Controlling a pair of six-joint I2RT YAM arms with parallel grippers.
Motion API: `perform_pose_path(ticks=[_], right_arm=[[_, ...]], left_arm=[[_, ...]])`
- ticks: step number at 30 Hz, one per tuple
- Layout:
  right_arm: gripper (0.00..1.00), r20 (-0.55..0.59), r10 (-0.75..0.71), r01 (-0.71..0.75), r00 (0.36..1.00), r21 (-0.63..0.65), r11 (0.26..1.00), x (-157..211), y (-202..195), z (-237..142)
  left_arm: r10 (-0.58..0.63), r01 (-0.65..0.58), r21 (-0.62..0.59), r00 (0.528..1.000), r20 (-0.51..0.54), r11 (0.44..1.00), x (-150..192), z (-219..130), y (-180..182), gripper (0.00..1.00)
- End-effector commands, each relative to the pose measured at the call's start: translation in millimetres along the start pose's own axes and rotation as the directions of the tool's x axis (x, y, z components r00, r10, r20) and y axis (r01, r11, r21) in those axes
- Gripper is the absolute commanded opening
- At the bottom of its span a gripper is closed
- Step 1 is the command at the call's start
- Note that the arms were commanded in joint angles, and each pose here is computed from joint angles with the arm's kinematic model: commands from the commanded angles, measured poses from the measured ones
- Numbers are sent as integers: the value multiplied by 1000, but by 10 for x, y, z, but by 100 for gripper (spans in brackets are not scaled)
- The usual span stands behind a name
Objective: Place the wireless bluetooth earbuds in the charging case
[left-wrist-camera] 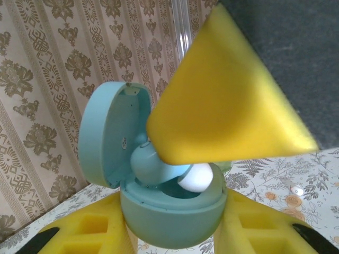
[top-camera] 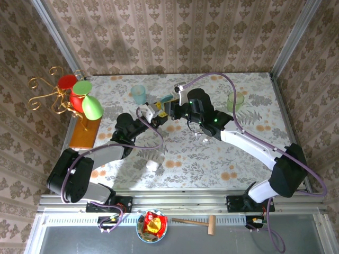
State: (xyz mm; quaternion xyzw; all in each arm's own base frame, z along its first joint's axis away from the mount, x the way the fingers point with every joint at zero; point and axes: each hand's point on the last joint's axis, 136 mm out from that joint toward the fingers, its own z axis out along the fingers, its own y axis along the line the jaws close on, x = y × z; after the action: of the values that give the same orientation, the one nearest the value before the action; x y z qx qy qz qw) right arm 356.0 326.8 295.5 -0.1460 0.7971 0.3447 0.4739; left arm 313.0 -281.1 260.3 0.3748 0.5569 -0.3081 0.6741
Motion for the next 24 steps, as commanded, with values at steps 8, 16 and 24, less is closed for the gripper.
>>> perform_pose_path(ticks=[8, 16, 24], right_arm=[[17, 55, 2, 0, 998, -32, 1000, -123, 89, 65], [21, 37, 18, -17, 999, -29, 999, -9, 46, 71], [30, 22, 15, -15, 1000, -15, 1000, 35, 25, -25]], left_arm=[[10, -11, 19, 997, 79, 1000, -284, 38, -15, 27], [2, -2, -1, 995, 99, 1000, -352, 28, 34, 27], [-2, 4, -14, 994, 110, 1000, -399, 33, 73, 26]])
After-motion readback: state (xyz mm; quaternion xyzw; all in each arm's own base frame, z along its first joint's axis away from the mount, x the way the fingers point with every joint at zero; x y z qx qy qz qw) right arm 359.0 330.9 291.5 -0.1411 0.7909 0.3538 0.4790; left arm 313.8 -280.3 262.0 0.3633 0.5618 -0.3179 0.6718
